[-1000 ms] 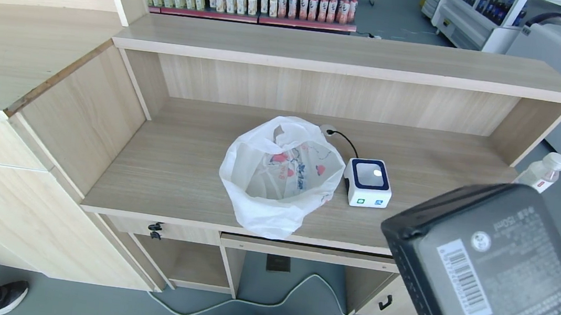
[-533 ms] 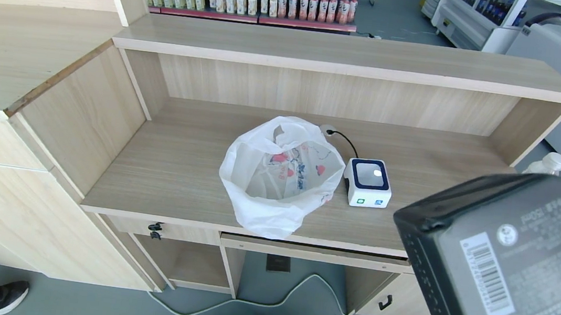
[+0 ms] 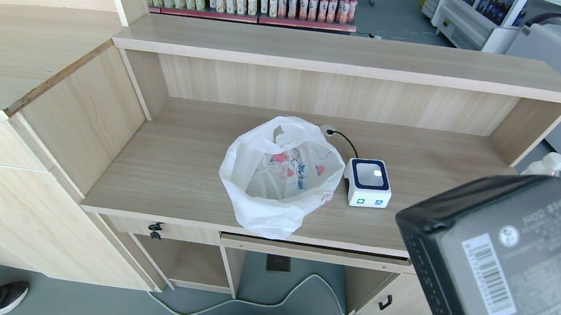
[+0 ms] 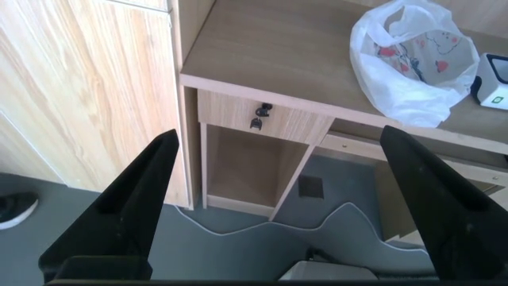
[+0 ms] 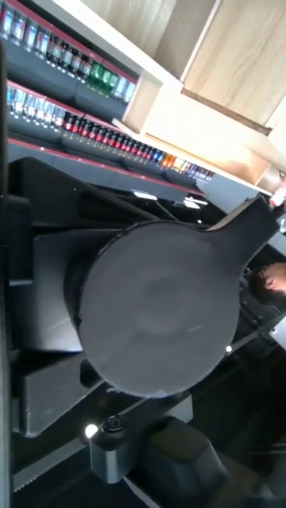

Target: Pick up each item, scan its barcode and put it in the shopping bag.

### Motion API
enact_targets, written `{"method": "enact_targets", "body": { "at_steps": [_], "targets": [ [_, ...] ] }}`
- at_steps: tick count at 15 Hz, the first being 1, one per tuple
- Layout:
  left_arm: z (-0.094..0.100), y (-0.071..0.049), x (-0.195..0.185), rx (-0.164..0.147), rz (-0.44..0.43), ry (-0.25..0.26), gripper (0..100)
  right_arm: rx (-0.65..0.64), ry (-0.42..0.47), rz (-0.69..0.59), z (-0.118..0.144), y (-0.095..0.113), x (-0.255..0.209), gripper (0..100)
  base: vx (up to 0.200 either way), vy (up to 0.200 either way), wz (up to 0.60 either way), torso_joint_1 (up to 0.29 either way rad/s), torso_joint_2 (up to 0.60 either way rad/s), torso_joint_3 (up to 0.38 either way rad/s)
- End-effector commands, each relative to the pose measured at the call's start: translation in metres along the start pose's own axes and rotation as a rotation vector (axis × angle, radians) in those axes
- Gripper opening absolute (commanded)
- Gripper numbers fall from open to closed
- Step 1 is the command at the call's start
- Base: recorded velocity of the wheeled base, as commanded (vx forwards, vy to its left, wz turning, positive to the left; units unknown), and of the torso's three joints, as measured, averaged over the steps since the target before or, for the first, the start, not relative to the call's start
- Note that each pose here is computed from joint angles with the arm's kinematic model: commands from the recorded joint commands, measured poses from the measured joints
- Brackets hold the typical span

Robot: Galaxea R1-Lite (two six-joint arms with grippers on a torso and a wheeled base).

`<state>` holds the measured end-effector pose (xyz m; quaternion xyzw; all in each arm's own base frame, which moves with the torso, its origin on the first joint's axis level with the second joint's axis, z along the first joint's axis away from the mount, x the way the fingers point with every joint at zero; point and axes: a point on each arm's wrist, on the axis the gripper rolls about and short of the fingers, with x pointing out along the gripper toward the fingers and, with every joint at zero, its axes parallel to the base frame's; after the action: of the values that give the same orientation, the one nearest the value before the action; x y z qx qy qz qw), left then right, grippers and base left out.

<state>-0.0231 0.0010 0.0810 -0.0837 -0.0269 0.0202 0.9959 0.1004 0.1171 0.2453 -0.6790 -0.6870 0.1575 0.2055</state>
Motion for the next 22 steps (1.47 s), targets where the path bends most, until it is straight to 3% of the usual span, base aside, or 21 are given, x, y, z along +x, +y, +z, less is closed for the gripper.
{"method": "enact_targets", "body": {
  "at_steps": [1, 4, 6, 7, 9, 11, 14, 15, 17, 20, 22],
  "targets": [
    [0.0, 0.0, 0.0, -0.001, 0.0, 0.0, 100, -0.002, 0.006, 0.009, 0.0, 0.001, -0.002, 0, 0.0, 0.0, 0.0, 0.0, 0.0, 0.0],
    [0.0, 0.0, 0.0, -0.001, -0.001, -0.002, 100, 0.11, 0.061, 0.09, -0.009, 0.008, -0.009, 0, 0.0, 0.0, 0.0, 0.0, 0.0, 0.0],
    [0.0, 0.0, 0.0, -0.001, 0.0, 0.0, 100, 0.56, 0.447, 0.422, -0.027, 0.04, -0.064, 0, 0.0, 0.0, 0.0, 0.0, 0.0, 0.0],
    [0.0, 0.0, 0.0, -0.001, 0.001, -0.001, 100, 0.792, 0.636, 0.483, -0.025, 0.049, -0.088, 0, 0.0, 0.0, 0.0, 0.0, 0.0, 0.0],
    [0.0, 0.0, 0.0, -0.001, 0.0, 0.0, 100, 1.132, 0.916, 0.493, -0.015, 0.053, -0.122, 0, 0.0, 0.0, 0.0, 0.0, 0.0, 0.0],
    [0.0, 0.0, 0.0, -0.001, 0.0, 0.0, 100, 1.299, 1.168, 0.511, -0.006, 0.045, -0.151, 0, 0.0, 0.0, 0.0, 0.0, 0.0, 0.0],
    [0.0, 0.0, 0.0, -0.001, 0.0, 0.0, 100, 1.413, 1.339, 0.454, 0.0, 0.036, -0.164, 0, 0.0, 0.0, 0.0, 0.0, 0.0, 0.0],
    [0.0, 0.0, 0.0, -0.001, 0.0, 0.0, 100, 1.424, 1.345, 0.448, 0.0, 0.036, -0.164, 0, 0.0, 0.0, 0.0, 0.0, 0.0, 0.0],
    [0.0, 0.0, 0.0, -0.001, 0.0, 0.0, 100, 1.502, 1.497, 0.386, -0.001, 0.038, -0.168, 0, 0.0, 0.0, 0.0, 0.0, 0.0, 0.0],
    [0.0, 0.0, 0.0, -0.001, 0.0, 0.0, 100, 1.557, 1.573, 0.308, -0.005, 0.038, -0.168, 0, 0.0, 0.0, 0.6, 0.004, 0.0, 0.004],
    [0.0, 0.0, 0.0, -0.001, 0.0, 0.0, 100, 1.66, 1.647, 0.153, -0.027, 0.043, -0.167, 0, 0.0, 0.0, 0.6, 0.002, 0.0, 0.002]
  ]
}}
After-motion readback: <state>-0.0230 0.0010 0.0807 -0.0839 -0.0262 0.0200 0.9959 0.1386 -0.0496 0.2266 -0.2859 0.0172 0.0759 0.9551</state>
